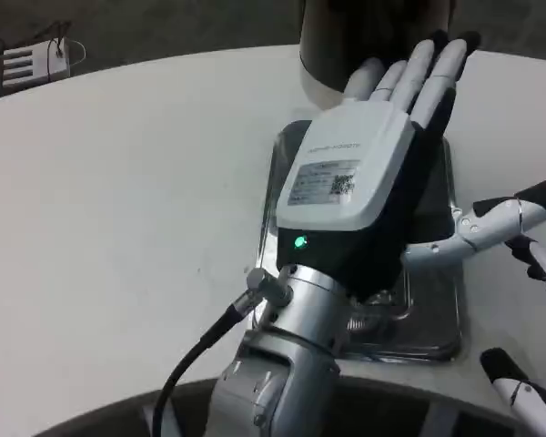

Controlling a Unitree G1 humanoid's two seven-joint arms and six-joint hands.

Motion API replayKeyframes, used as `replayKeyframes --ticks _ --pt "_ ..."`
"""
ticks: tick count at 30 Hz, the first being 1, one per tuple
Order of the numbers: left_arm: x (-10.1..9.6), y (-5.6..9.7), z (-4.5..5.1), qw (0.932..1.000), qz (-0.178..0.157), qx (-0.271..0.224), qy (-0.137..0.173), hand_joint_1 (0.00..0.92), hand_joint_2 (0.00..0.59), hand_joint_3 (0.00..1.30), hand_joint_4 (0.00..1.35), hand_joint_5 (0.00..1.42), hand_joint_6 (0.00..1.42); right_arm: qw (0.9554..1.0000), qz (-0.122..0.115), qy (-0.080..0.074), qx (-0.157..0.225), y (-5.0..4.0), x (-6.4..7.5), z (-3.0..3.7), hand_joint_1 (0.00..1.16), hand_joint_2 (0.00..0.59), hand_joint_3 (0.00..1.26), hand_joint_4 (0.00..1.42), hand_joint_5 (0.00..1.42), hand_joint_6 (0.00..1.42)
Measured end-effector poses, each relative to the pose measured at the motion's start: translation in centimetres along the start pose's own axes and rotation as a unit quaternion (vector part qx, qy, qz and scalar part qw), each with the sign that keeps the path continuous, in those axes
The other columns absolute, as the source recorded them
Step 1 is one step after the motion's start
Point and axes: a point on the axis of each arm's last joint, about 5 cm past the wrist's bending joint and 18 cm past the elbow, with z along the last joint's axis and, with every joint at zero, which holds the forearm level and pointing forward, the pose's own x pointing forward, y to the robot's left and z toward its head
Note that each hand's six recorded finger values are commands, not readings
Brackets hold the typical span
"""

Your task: Grasp the cup under the faucet to collect the drink, then remove the cup.

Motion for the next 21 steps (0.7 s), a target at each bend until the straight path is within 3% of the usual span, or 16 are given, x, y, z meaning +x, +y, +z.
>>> replayKeyframes --ticks 5,13,21 --pt "-0.1 0.1 0.03 1.0 0.002 -0.001 0.001 0.0 0.127 0.06 0.0 0.2 0.0 0.9998 0.004 -0.005 0.021 0.28 0.8 0.14 0.33 0.332 0.03 0.1 0.16 0.27" --pt "-0.2 0.2 0.07 1.0 0.002 0.001 0.004 0.0 0.127 0.06 0.0 0.2 0.0 0.9989 0.013 0.001 0.044 0.81 1.5 0.05 0.34 0.315 0.03 0.1 0.16 0.27" --pt "-0.2 0.4 0.2 0.9999 0.004 0.01 0.004 0.0 0.127 0.06 0.0 0.2 0.0 0.9985 0.006 0.002 0.055 1.11 2.5 0.11 0.37 0.304 0.01 0.08 0.15 0.27"
